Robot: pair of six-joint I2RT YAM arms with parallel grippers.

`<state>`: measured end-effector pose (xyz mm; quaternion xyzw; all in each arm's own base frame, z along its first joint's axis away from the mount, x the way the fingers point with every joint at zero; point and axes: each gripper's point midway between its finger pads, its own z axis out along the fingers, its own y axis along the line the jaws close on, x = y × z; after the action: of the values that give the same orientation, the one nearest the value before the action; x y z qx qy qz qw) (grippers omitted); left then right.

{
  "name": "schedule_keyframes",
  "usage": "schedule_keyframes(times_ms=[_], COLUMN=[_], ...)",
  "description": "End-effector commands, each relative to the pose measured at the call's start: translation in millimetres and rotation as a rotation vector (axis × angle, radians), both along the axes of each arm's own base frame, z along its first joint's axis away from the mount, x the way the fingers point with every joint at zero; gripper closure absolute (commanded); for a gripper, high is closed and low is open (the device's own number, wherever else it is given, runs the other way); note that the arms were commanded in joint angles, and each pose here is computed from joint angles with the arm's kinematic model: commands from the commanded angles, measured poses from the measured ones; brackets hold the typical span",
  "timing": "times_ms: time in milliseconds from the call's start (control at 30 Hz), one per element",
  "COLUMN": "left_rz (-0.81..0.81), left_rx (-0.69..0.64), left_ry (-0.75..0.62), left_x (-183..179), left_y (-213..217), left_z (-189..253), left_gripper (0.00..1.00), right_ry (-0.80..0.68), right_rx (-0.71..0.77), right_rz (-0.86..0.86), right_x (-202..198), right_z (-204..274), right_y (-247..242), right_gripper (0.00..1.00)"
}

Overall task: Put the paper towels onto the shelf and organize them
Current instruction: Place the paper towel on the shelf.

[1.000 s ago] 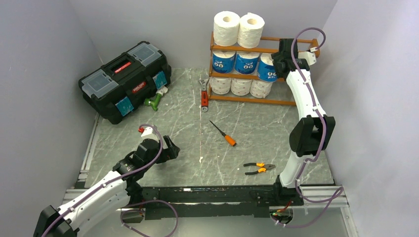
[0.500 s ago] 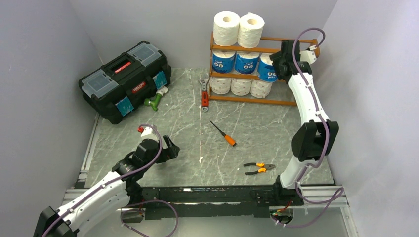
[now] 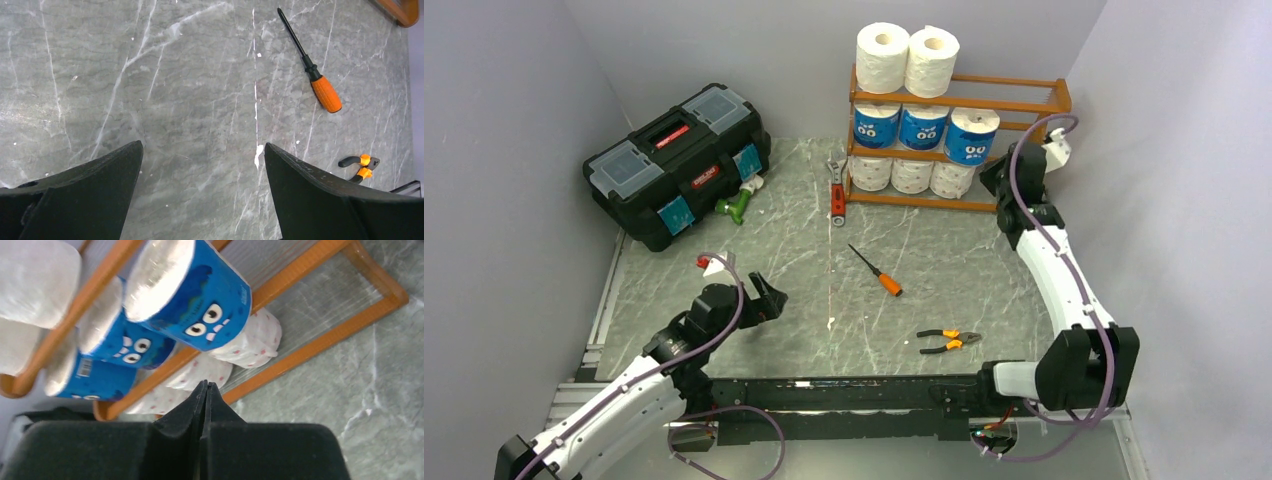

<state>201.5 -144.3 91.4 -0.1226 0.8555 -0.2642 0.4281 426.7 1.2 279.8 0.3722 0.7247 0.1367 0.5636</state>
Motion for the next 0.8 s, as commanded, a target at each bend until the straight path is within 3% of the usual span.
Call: schedule_keyframes(times_ms=[0, 300, 767], left_rz=[0.007, 0.037, 0.052], left_rx=[-0.027, -0.018, 0.014], left_ry=[-0.003, -0.005, -0.004], left_x=[0, 0, 6], left_y=[-2, 5, 6], left_z=[6, 2, 5], left_gripper=[0.02, 0.02, 0.02], right_ry=[-0.16, -0.149, -0.114], right_rx=[-0.143, -0.158, -0.15], right_rz=[0.072, 0.165, 0.152], right_x=[22, 59, 93], right_z=[14, -14, -26], right_y=[-1, 6, -11], right_gripper=[1.0, 1.0, 1.0])
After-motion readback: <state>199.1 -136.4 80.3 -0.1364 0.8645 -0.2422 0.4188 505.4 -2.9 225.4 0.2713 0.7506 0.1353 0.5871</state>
